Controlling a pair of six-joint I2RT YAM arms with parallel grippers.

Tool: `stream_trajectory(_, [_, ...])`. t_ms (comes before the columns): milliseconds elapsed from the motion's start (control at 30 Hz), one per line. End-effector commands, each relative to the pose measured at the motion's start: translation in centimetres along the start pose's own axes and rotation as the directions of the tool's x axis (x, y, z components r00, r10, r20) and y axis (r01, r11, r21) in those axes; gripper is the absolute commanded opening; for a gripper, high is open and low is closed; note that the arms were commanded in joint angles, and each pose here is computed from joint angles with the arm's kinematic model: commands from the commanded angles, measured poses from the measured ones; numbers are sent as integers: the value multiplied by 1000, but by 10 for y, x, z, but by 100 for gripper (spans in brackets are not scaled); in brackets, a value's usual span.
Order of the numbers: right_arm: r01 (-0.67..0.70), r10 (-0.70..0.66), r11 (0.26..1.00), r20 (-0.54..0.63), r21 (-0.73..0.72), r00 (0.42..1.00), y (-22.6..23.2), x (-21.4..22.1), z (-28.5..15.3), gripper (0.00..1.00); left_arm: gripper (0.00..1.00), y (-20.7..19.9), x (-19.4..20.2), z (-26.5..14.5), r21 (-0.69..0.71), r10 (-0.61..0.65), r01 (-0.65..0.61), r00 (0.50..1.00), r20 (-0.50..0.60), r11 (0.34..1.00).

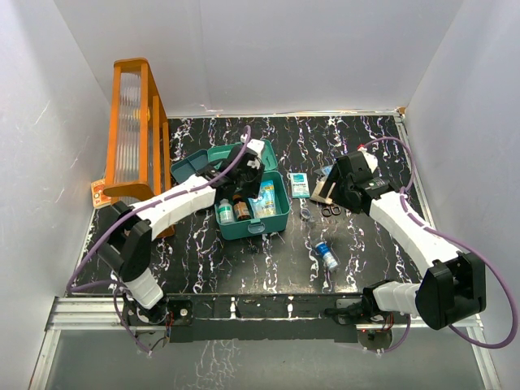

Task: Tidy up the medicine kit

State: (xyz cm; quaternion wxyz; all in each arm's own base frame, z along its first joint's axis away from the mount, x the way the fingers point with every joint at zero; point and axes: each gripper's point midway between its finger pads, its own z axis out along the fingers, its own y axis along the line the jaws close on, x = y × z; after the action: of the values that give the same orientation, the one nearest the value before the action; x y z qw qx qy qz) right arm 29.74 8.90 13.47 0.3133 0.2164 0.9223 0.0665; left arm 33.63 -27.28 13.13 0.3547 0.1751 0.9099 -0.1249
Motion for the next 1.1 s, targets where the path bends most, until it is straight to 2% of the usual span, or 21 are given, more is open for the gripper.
stream_trajectory(0, [-21,22,1000,50,-16,998,4,-11,2,67,35,-2,-8,13,-29,16,-15,998,53,999])
stream_trajectory(333, [-4,4,1000,60,4,998,4,-16,6,67,27,-33,28,33,104,105,-104,995,2,989])
stream_trajectory(533, [-2,1,1000,93,11,996,6,-27,4,67,23,-32,53,48,110,140,-132,988,-68,985])
stream_trajectory(867, [0,-2,1000,119,16,993,11,-39,3,67,23,-25,66,59,70,151,-144,983,-108,987])
stream_trajectory(1067, [-2,-1,1000,143,21,990,16,-50,2,67,32,-28,59,58,75,135,-129,987,-87,989])
